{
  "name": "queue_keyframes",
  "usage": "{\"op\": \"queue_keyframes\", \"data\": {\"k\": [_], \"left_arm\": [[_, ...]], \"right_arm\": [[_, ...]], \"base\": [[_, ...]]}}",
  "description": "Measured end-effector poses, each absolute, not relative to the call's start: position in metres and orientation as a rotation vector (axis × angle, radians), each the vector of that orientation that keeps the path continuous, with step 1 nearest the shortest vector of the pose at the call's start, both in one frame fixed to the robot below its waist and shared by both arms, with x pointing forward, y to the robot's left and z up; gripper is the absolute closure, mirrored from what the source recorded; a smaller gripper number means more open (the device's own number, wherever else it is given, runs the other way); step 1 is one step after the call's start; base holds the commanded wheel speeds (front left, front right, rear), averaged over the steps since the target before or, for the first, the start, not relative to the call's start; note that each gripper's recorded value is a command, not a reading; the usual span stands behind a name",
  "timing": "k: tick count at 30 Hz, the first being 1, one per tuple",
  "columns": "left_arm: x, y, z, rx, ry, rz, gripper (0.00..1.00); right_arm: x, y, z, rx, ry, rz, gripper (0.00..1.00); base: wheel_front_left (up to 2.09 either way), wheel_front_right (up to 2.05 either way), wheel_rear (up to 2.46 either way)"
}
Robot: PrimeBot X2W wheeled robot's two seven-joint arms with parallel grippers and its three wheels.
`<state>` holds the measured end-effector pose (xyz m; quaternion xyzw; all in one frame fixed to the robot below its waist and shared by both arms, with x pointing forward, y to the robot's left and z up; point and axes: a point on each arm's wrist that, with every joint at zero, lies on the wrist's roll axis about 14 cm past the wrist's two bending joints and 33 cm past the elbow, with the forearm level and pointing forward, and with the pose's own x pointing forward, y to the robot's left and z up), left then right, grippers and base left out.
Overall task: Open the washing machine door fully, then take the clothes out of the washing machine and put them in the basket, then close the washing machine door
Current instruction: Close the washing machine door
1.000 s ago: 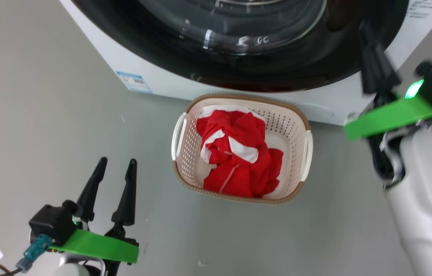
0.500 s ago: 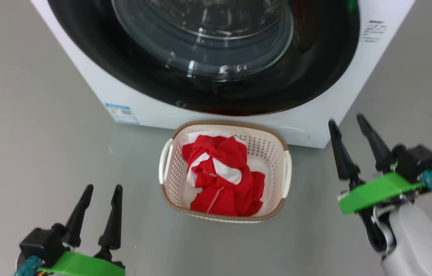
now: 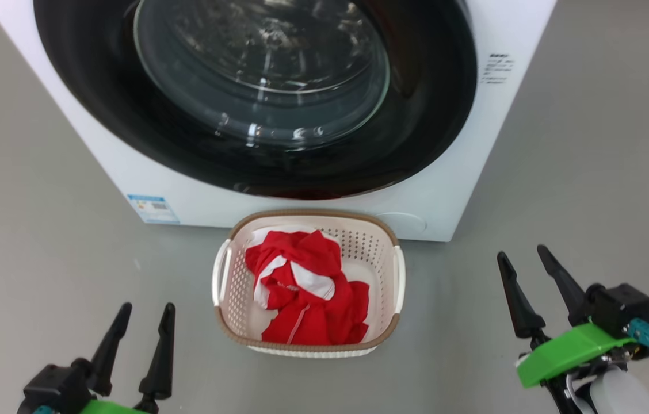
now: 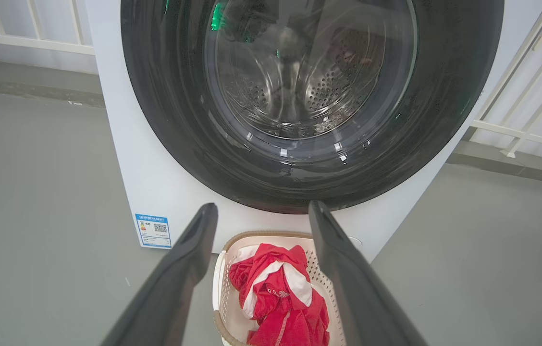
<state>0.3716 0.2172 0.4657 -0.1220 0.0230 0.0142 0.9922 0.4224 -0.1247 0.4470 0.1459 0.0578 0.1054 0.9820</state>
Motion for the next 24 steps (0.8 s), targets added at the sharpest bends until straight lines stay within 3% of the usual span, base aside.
{"op": "queue_keyframes", "data": {"k": [24], "left_arm": [[0.355,0.202,0.472,-0.231,0.033,-0.030,0.00]], "right_arm": [[0.351,-0.183,0.441,0.280,0.130,0.051,0.00]], "base": [[0.00,0.00,0.00]]}}
